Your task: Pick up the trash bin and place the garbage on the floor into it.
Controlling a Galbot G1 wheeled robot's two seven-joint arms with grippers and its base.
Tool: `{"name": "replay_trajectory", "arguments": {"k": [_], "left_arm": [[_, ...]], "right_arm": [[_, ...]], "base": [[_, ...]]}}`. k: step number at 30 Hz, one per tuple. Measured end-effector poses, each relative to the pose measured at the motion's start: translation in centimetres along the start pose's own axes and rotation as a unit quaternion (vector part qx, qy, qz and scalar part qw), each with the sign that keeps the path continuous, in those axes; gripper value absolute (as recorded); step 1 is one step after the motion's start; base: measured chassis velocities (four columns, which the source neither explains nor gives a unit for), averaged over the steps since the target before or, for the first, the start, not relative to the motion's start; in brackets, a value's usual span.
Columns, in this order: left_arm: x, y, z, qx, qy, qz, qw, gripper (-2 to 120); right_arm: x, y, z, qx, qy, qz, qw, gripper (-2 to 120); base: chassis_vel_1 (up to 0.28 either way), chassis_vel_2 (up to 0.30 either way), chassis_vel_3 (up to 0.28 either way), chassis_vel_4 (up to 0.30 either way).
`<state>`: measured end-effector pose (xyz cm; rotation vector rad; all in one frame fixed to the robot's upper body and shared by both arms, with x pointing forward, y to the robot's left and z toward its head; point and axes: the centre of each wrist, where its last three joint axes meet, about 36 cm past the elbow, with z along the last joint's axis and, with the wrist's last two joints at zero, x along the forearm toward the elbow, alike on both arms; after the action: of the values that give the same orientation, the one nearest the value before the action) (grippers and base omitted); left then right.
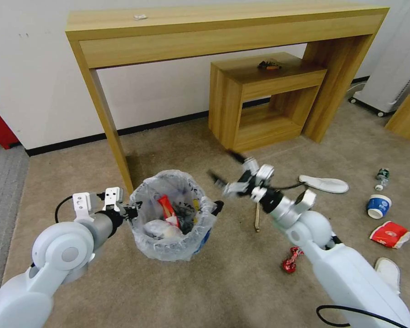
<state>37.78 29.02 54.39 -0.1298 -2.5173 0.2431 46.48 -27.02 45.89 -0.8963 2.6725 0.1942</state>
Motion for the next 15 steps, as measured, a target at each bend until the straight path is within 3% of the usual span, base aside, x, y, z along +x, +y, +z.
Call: {"name": "replay_trajectory", "arguments": {"k": [2,4,6,15], "left_arm": [[0.2,0.4,0.0,0.006,-0.005,-0.009,0.9999,0],[0.2,0.4,0.0,0.006,-0.006,-0.009,0.9999,0],[0.3,0.8,0.0,0.013,-0.010,-0.019,0.9997,0],[0.5,1.8,-0.6,0.024,-0.028,-0.044,0.9983,0]], "right_arm": [[1.4,-1.8,-1.4,0.019,0.000,0.095,0.995,100],[1.6,-2.1,-1.6,0.023,-0.001,0.106,0.994,100],[3.5,-4.1,-2.6,0.059,-0.005,0.158,0.986,100],[8.1,-6.2,-3.8,0.108,-0.011,0.207,0.972,100]], "base": [[0.000,0.000,0.000,0.000],[0.000,0.000,0.000,0.000],[0.000,0.000,0.000,0.000],[0.000,0.000,0.000,0.000]]}}
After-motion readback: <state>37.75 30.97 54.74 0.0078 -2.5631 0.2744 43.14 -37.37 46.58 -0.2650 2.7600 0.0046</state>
